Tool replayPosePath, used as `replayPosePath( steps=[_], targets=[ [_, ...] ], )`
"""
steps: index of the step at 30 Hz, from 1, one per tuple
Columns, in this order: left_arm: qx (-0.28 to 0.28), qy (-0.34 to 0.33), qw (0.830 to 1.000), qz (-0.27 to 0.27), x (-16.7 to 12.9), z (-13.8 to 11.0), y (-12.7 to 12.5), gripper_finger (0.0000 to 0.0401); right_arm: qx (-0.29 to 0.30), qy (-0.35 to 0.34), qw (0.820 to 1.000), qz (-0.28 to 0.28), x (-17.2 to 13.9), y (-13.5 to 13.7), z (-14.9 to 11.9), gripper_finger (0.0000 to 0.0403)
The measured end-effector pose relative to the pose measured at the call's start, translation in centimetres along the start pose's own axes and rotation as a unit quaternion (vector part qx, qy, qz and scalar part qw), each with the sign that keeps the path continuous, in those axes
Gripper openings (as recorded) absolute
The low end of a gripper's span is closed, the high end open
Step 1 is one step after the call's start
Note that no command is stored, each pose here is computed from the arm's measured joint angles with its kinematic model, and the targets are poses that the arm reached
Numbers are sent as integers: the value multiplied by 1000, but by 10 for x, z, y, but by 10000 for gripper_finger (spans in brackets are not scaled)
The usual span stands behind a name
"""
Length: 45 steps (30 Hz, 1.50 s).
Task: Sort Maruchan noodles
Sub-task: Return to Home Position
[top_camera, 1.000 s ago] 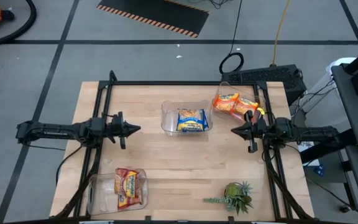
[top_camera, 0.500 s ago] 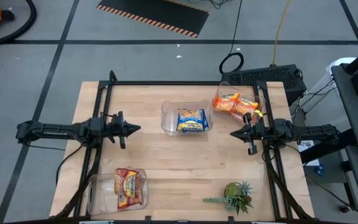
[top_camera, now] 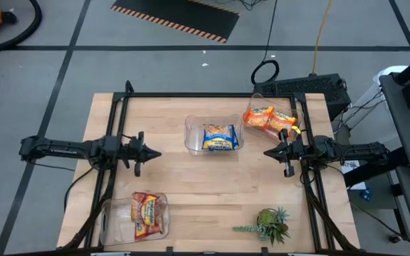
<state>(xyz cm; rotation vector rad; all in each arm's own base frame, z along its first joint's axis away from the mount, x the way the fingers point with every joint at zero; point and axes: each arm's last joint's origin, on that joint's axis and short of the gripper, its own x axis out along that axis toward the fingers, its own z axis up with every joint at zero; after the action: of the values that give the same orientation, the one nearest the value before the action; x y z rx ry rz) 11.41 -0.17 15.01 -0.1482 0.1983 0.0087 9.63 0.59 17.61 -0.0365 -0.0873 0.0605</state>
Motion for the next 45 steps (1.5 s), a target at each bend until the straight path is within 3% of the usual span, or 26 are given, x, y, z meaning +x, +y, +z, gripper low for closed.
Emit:
replayPosePath(
  steps=[20, 33, 45],
  targets=[
    [81, -135, 987, -38, -22, 18, -12, 1, 0, 0, 1000, 0, 0, 0, 0, 0],
    [90, -109, 989, -36, -20, 14, -4, 1, 0, -1, 1000, 0, 0, 0, 0, 0],
    [64, -107, 991, -40, -20, 14, -3, 1, 0, 0, 1000, 0, 0, 0, 0, 0]
  ],
)
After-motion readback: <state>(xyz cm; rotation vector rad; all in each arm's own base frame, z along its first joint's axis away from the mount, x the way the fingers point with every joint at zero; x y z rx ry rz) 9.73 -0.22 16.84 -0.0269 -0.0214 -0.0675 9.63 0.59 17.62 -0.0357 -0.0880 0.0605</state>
